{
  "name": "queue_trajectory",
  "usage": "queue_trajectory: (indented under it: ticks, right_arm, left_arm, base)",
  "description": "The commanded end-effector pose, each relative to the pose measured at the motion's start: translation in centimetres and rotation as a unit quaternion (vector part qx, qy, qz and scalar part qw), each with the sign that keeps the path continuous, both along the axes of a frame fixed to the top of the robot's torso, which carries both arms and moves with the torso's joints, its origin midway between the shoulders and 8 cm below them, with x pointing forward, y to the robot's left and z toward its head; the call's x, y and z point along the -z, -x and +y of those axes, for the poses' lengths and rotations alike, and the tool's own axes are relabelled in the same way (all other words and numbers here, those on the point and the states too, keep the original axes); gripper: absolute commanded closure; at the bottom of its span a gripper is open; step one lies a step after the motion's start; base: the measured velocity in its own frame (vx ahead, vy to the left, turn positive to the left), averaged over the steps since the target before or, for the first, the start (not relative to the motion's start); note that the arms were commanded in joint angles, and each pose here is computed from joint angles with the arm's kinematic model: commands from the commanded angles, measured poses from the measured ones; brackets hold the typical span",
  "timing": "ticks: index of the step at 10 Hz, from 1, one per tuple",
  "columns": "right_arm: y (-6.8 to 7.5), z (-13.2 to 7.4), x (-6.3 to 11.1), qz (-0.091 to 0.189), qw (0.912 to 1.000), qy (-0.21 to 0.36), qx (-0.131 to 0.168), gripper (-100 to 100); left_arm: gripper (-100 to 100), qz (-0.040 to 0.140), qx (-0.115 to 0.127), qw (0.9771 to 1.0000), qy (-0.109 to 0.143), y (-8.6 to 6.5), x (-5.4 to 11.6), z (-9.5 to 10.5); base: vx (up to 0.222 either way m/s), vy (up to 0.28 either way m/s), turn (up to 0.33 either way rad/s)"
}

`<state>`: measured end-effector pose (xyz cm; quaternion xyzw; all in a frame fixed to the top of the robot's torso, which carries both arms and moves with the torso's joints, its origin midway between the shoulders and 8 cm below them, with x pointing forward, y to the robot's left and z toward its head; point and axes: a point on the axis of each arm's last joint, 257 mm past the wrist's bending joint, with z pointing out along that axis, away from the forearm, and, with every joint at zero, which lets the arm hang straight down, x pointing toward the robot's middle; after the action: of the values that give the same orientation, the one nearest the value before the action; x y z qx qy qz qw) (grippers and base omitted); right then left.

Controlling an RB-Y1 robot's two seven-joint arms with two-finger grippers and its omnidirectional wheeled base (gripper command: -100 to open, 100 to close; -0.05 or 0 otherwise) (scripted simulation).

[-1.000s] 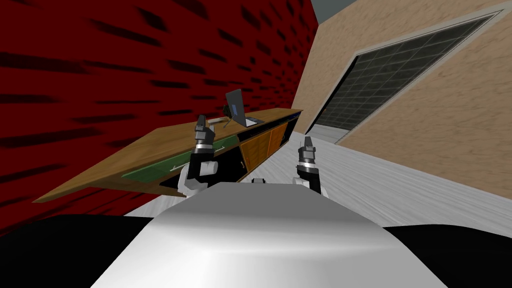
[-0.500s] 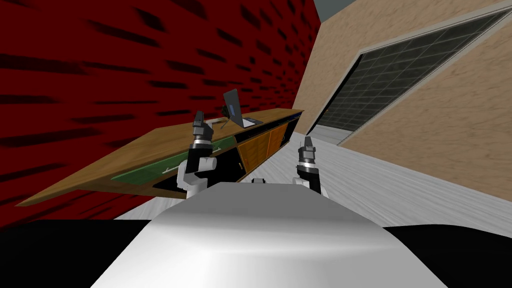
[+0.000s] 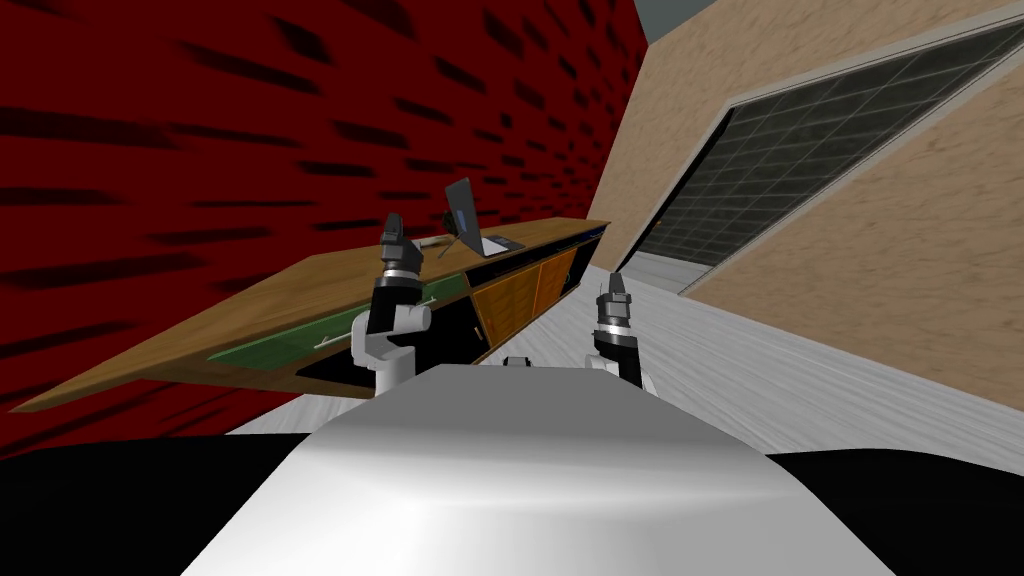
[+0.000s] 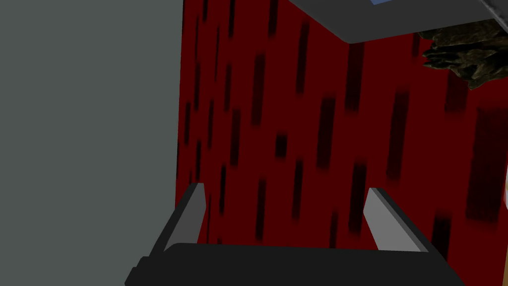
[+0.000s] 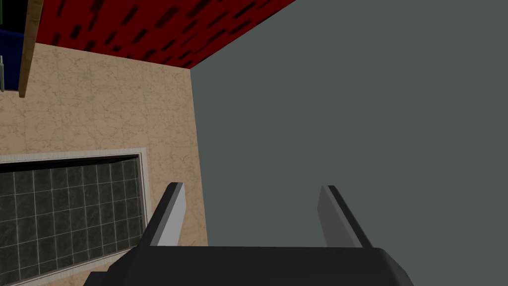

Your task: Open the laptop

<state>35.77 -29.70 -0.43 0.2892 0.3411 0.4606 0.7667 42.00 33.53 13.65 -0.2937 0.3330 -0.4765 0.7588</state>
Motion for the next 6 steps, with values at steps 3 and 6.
queue_trajectory:
  ticks: [3,6]
  right_arm:
    - [0.0,0.0,0.0,0.0,1.0,0.0,0.0,0]
    - [0.0,0.0,0.0,0.0,1.0,0.0,0.0,0]
  left_arm:
    - [-100,0.006,-0.017,0.9996,0.023,-1.0,-1.9,1.5]
    - [-100,0.013,-0.025,0.9988,0.04,-1.6,-2.7,2.3]
  base:
    - [0.044,-0.055,0.034]
    - [0.034,-0.052,0.037]
